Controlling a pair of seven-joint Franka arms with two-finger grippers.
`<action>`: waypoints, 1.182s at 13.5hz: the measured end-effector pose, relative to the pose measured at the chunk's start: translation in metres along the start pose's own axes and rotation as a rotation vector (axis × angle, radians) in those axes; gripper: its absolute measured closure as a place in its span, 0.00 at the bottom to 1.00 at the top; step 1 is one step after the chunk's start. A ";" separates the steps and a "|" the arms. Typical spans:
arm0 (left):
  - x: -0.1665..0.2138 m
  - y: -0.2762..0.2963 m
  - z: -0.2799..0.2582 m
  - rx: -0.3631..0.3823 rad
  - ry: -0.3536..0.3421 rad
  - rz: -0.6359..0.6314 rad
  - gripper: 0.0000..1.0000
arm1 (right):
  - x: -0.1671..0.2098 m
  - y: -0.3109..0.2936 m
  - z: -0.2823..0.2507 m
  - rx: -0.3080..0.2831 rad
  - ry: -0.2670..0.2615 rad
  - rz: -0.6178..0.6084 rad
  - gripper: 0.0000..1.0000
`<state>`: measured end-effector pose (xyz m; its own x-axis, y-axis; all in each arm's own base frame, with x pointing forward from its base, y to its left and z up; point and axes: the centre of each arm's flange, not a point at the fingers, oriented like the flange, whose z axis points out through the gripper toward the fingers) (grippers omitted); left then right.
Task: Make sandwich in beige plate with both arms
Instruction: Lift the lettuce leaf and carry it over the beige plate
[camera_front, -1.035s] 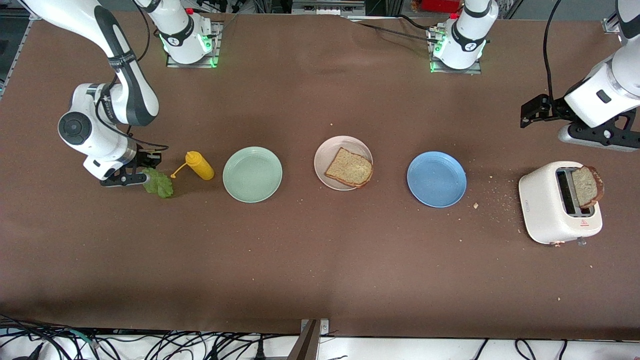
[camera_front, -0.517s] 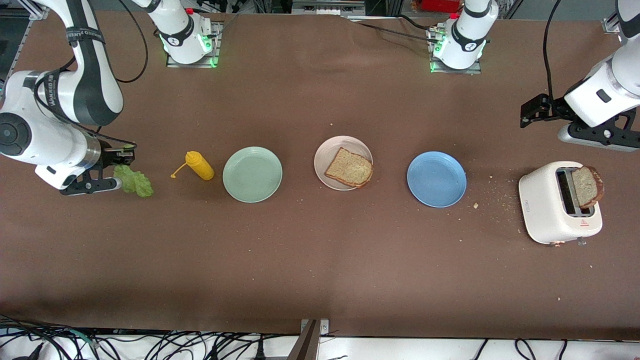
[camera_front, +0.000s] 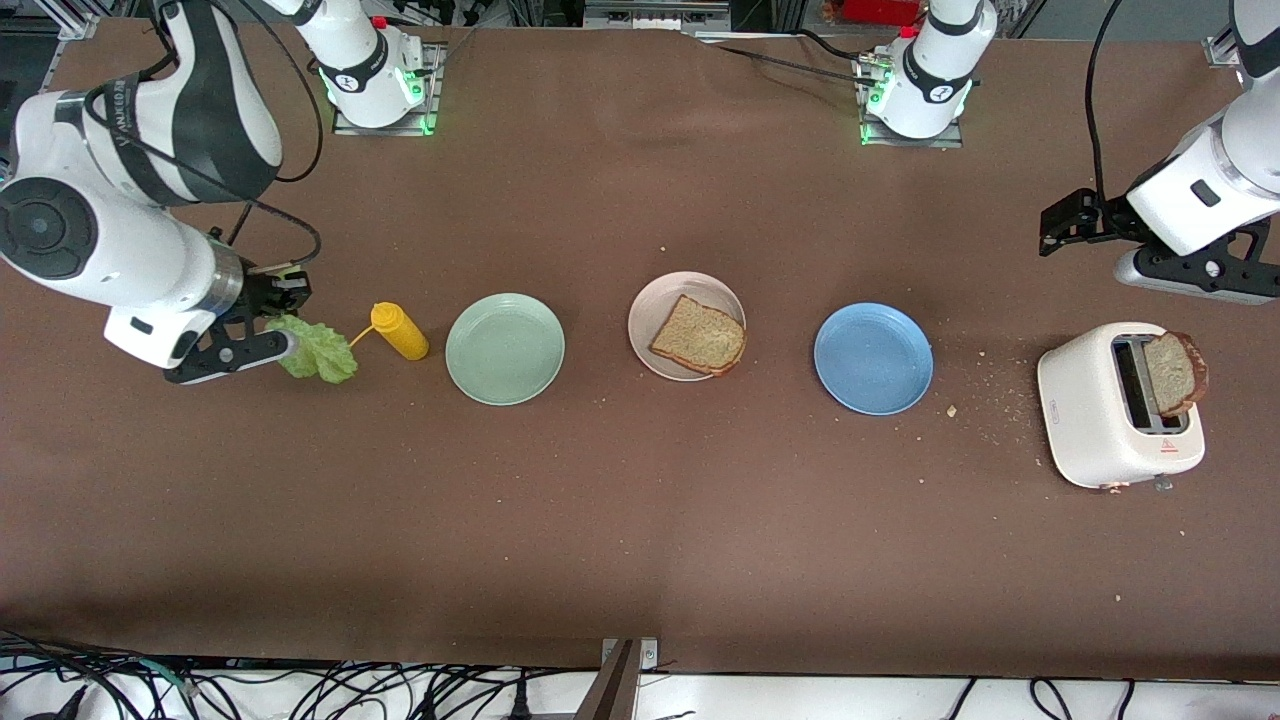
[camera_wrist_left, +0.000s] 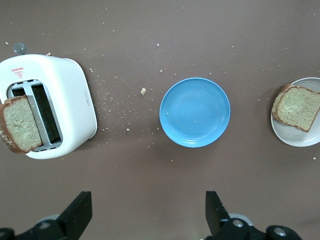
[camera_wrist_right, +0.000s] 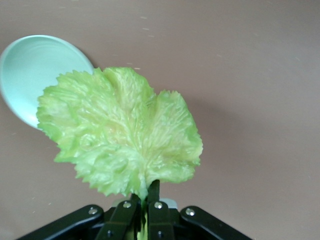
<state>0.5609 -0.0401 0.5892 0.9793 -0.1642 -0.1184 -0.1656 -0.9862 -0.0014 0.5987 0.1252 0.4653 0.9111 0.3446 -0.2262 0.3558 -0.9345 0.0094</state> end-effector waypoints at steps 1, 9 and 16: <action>0.000 0.000 0.000 0.000 0.000 0.000 0.00 | 0.003 -0.025 -0.007 0.000 0.007 -0.030 0.94; -0.002 -0.046 0.009 -0.007 -0.015 -0.081 0.00 | 0.010 -0.247 0.006 -0.023 0.052 -0.143 0.94; 0.027 -0.186 0.098 0.101 -0.043 -0.243 0.00 | 0.035 -0.393 0.101 0.042 0.166 -0.220 0.94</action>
<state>0.6072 0.1412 0.4893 0.9862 0.0800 -0.1449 0.0606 -0.9892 -0.1335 0.4693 0.4955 0.3550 0.8355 0.5467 -0.0559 0.5434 -0.8370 -0.0638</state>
